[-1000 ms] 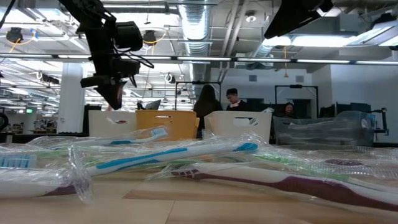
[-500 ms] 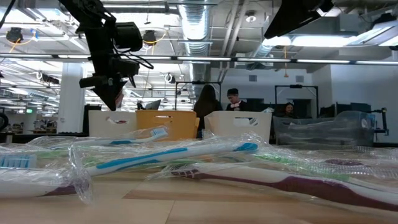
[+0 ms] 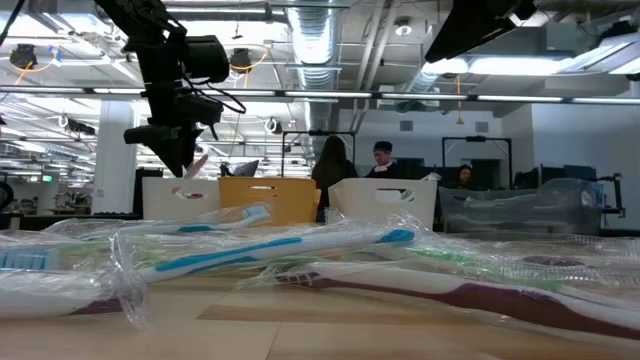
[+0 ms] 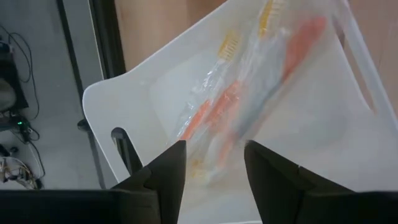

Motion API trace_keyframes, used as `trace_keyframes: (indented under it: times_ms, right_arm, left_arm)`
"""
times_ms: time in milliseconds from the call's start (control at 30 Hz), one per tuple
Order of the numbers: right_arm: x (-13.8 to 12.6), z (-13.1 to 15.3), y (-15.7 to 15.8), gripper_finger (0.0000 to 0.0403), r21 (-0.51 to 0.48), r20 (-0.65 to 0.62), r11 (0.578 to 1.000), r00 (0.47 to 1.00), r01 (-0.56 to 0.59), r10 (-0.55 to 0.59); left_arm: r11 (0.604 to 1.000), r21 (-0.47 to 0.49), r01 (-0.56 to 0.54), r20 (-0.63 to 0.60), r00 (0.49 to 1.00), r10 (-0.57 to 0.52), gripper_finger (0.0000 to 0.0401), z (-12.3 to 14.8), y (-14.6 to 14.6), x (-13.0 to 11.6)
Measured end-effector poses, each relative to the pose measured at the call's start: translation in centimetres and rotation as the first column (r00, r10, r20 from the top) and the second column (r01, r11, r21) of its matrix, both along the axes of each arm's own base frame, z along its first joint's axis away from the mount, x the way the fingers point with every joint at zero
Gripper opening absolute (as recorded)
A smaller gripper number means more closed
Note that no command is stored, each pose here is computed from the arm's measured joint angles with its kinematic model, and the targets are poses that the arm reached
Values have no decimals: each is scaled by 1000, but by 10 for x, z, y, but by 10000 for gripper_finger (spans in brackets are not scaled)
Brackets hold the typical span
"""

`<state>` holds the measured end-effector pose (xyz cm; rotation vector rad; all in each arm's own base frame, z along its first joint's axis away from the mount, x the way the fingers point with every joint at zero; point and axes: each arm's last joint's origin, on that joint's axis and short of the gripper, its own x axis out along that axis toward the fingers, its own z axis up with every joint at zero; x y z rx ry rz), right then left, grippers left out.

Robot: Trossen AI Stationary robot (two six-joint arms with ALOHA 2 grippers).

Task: Pick & Place Toothbrushes
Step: Put the white orange toothbrush into the left white bin, then put the white violet toothbrush into the black transparent bin

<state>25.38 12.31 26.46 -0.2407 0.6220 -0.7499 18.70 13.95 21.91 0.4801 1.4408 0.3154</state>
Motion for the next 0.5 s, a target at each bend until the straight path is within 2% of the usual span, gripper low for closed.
trace_keyframes:
  times_ms: [200,367,500]
  right_arm:
    - [0,0,0,297,0,0,1000,1000,0,0]
    - [0,-1,0,297,0,0,1000,1000,0,0]
    - [-3,-12,-3,297,-18,-30,1000,1000,1,-2]
  left_arm:
    - [1000,14,-12,-8,1000,12,154,0,0,0]
    - [995,83,-60,-41,997,64,153,1,1,-2]
    - [990,130,-59,-72,995,69,153,2,-1,-1]
